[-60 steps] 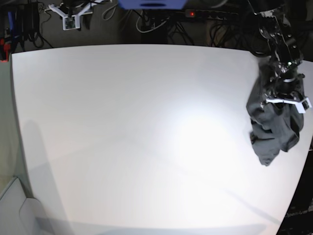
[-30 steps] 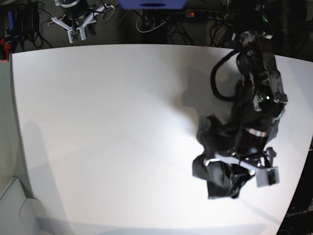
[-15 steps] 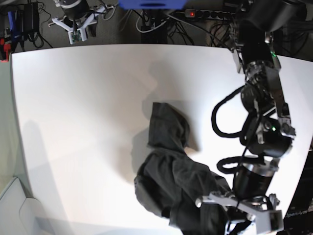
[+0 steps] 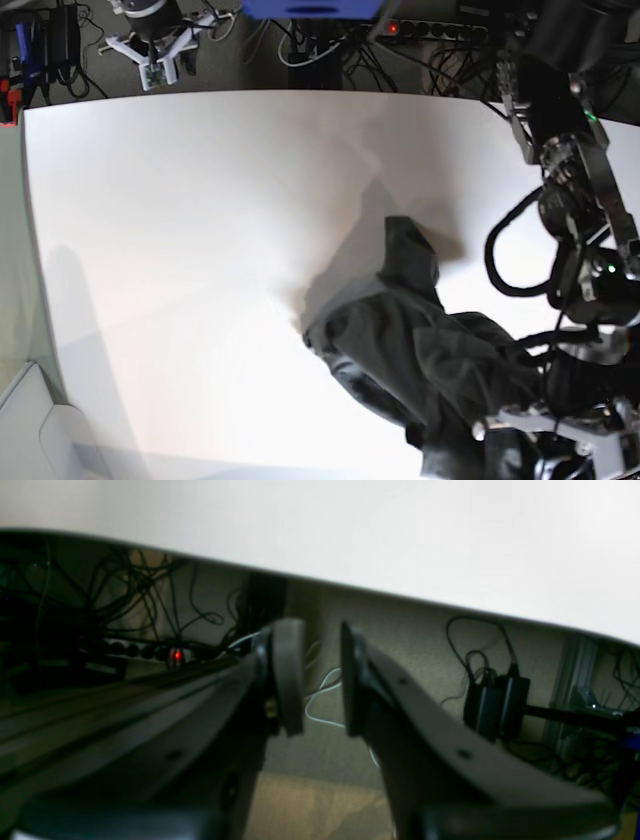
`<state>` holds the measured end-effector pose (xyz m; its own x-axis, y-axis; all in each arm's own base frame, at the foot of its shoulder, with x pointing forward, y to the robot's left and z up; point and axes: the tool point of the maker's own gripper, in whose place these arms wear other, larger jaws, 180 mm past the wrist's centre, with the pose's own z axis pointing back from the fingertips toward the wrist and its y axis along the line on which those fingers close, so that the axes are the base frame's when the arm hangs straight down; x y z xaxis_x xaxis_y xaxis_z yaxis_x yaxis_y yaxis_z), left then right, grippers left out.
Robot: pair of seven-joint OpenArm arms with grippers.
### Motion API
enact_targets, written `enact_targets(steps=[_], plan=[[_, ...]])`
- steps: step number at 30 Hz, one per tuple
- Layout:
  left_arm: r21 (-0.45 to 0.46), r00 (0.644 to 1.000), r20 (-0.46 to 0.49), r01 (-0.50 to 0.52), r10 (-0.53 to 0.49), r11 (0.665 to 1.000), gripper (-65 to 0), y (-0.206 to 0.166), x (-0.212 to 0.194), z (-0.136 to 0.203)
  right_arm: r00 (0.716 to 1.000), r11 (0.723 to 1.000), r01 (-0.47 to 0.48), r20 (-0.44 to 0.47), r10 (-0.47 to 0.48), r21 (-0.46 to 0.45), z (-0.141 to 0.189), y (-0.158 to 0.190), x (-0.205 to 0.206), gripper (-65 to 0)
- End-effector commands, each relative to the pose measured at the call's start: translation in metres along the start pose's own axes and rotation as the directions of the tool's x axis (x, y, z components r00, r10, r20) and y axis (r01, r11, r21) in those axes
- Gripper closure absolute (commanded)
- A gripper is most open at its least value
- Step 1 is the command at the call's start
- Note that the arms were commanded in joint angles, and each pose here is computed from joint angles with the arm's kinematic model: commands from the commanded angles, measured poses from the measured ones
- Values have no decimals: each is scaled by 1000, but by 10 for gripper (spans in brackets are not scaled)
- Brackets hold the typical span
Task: Layout the t-shirt on the table in an organized manner, then fold the t-shirt properly
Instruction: 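Lift the t-shirt with the left gripper and drag it across the table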
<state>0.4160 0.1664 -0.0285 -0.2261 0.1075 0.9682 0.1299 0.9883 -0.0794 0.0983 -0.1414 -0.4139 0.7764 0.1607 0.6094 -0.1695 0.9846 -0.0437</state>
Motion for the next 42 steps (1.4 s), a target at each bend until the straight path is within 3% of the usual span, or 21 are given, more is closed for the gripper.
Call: enact_targets(steps=[1,9,15,18,21,27,32,34,37,42], plan=[[17,995,97,19,-20,1000,-4,8,30,1,1000,1000,-5,29,5,3,4,0,7,-147],[120,987,136,68,-84,990,-4,62,59,15,1000,1000,-5,30,5,3,4,0,7,-147],[33,992,110,50,-53,998,-4,53,58,13,1000,1000,-4,31,4,3,4,0,7,-146],[-57,998,53,41,-38,998,-4,20,34,5,1000,1000,-3,31,2,4,4,0,7,-146],[-132,999,-32,-44,40,990,-4,-18,-6,2,1000,1000,-2,29,2,4,4,0,7,-146],[-266,977,-179,-159,113,951,-5,-114,-70,1,1000,1000,-2,20,1,5,5,1,3,-146],[-368,966,-213,-219,147,904,-18,-186,-78,5,1000,1000,-1,17,1,6,5,1,2,-146],[-394,963,-209,-240,168,887,-65,-202,-72,9,1000,1000,0,18,0,9,5,2,2,-146],[-399,955,-227,-268,189,877,-208,-208,-76,15,1000,1000,10,15,-10,11,5,5,2,-146],[-384,961,-224,-241,163,891,-580,-197,-82,13,1000,1000,28,-13,-28,6,4,7,-3,-146]])
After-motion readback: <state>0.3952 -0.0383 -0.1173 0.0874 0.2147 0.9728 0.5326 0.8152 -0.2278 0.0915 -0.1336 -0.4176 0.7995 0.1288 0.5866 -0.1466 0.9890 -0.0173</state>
